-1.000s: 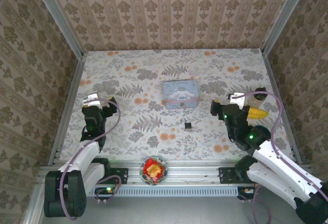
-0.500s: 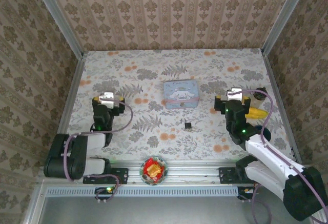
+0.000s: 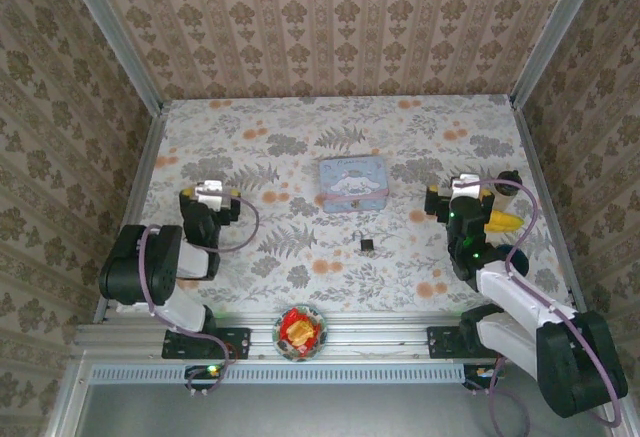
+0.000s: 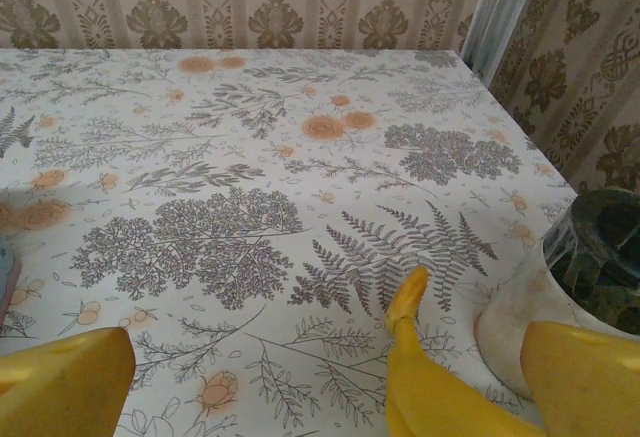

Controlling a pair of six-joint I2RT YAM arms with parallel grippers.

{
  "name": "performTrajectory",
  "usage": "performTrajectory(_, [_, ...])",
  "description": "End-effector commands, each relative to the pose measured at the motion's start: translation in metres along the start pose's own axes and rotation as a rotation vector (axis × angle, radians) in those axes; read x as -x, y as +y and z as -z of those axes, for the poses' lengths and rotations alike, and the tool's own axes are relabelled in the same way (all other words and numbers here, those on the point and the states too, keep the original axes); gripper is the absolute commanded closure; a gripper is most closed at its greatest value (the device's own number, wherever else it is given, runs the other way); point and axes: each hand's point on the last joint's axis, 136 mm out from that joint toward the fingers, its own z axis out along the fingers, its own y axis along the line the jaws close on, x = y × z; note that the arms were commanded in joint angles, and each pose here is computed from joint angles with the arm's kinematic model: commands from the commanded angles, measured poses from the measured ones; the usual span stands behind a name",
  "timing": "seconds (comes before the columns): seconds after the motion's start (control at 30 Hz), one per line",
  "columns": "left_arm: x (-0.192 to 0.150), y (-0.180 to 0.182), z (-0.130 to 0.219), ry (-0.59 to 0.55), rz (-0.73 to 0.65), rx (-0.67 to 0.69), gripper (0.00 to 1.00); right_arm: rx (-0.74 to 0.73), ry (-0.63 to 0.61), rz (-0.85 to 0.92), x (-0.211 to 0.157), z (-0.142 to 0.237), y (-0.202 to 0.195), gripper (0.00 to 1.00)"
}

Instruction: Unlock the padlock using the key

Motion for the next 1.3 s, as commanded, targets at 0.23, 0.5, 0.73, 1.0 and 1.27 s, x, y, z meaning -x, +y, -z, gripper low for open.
performTrajectory(0.23, [0.009,-0.001,-0.024,0.064,0.126,-0.162,0.00,0.012,-0.058,0.002,-0.004,-0.015,0.000,0.00])
performTrajectory(0.5, [0.014,-0.019,-0.018,0.021,0.108,-0.297,0.00,0.056,-0.107,0.039,0.002,-0.028,0.008,0.00])
performTrajectory(0.73, [0.014,-0.019,-0.018,0.022,0.109,-0.295,0.00,0.175,-0.089,0.043,-0.001,-0.046,0.033,0.00])
performTrajectory(1.0, [0.014,-0.019,-0.018,0.022,0.106,-0.293,0.00,0.047,-0.015,-0.075,-0.021,-0.076,0.005,0.00])
performTrajectory(1.27, [0.008,0.004,-0.023,0.056,0.137,-0.138,0.00,0.289,0.036,-0.033,-0.024,-0.079,0.036,0.00])
